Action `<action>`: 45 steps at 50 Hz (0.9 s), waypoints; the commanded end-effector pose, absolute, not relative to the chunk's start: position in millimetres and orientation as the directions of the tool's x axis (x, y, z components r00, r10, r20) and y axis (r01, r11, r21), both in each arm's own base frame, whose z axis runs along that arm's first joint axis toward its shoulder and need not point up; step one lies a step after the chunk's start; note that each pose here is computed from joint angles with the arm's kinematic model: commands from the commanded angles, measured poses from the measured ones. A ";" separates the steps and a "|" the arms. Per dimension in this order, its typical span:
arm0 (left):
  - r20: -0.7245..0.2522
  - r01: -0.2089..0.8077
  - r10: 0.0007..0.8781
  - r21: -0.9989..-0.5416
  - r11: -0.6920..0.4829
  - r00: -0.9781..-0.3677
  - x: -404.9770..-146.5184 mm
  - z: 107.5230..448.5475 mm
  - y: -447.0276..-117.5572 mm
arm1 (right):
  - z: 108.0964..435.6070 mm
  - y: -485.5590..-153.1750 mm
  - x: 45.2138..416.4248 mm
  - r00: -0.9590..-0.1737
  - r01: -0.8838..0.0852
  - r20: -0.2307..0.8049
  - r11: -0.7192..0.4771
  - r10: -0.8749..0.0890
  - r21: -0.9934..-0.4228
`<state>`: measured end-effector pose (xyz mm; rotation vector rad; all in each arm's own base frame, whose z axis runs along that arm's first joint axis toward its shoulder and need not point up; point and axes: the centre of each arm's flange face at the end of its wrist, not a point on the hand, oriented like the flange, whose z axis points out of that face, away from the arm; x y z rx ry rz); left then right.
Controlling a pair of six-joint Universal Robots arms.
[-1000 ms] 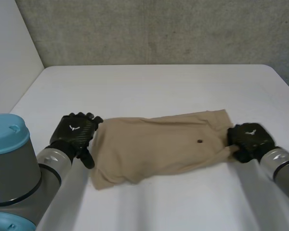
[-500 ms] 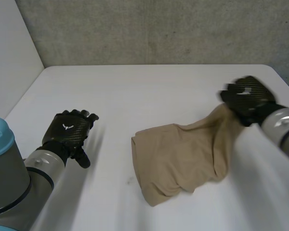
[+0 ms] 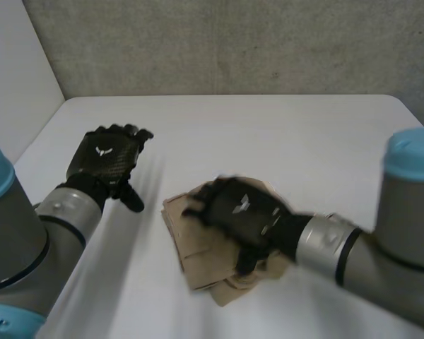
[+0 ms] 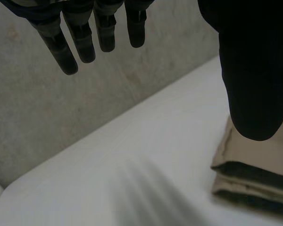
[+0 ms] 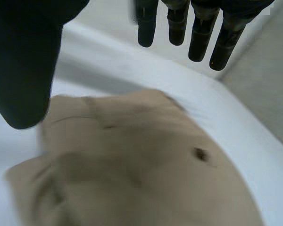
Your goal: Fold the shorts.
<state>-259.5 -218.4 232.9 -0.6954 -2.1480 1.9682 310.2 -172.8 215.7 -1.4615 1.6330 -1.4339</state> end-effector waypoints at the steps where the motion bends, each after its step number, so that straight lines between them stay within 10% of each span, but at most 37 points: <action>1: -0.108 0.157 0.513 -0.986 0.052 -0.852 -297.4 231.8 -211.6 | 249.2 -217.4 285.9 -0.564 -0.143 0.017 0.078 -0.826 -0.987; 15: -0.010 0.165 0.505 -0.951 0.262 -0.863 -333.9 193.0 -188.3 | 221.9 -260.8 288.7 -0.712 -0.228 0.038 0.180 -0.701 -0.957; 38: -0.094 0.284 0.458 -0.886 0.367 -0.884 -336.7 133.8 -154.5 | 143.4 -253.1 291.2 -0.580 -0.594 0.265 0.177 -0.770 -0.784; 45: -0.092 0.283 0.462 -0.887 0.365 -0.882 -335.0 136.7 -154.8 | 152.6 -253.2 292.5 -0.586 -0.577 0.310 0.118 -0.749 -0.808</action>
